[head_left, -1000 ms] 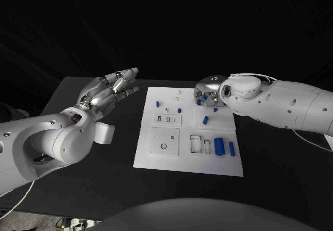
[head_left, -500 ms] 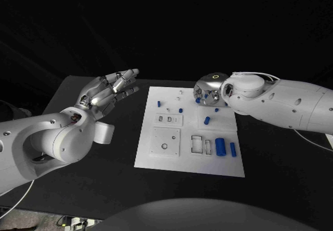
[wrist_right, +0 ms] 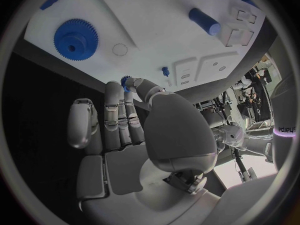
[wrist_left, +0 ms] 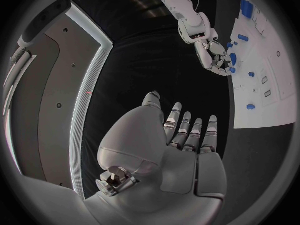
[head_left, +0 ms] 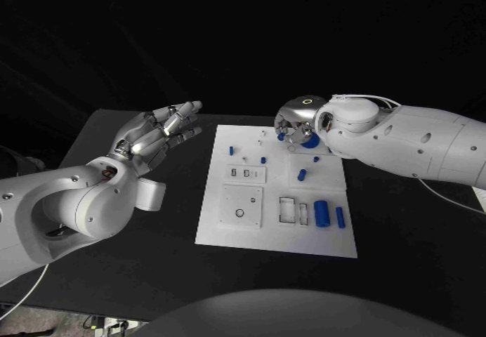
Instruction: Assemble the parts on the task board
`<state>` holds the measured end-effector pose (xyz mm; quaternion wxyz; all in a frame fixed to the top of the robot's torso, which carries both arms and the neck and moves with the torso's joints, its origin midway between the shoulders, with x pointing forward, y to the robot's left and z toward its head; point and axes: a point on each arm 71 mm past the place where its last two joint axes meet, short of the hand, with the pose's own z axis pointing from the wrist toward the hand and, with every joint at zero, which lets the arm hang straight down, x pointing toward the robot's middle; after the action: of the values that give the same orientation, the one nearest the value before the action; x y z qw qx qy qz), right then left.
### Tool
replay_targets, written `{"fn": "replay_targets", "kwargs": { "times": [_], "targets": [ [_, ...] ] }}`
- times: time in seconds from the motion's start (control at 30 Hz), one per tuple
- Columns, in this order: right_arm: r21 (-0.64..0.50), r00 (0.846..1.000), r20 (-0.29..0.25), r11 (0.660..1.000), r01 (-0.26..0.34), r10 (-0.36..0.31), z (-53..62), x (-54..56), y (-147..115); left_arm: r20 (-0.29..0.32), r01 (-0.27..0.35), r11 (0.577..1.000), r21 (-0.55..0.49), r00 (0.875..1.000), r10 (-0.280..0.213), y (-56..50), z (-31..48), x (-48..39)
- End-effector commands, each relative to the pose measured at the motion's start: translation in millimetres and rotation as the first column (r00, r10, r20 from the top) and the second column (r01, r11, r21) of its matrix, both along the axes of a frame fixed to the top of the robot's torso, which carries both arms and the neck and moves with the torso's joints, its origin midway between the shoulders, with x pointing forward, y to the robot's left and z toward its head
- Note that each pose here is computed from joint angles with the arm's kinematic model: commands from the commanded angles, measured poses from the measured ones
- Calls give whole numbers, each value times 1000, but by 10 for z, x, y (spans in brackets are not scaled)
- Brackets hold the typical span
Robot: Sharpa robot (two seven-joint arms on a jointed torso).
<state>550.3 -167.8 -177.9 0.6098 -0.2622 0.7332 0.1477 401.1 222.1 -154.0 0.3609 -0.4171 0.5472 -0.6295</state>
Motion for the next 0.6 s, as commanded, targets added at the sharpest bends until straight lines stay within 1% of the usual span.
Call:
{"fn": "replay_targets", "kwargs": {
  "times": [0.03,0.3,0.6],
  "targets": [
    [-6,1000,2,1000,-2,2,19,35,48,11,23,1000,-9,1000,-22,-30,18,-8],
    [-11,1000,13,1000,6,-6,64,154,218,8,31,999,-12,999,-31,-55,20,-15],
    [-24,1000,20,999,22,-22,75,242,337,4,35,999,-11,999,-35,-67,21,-18]
  ]
}}
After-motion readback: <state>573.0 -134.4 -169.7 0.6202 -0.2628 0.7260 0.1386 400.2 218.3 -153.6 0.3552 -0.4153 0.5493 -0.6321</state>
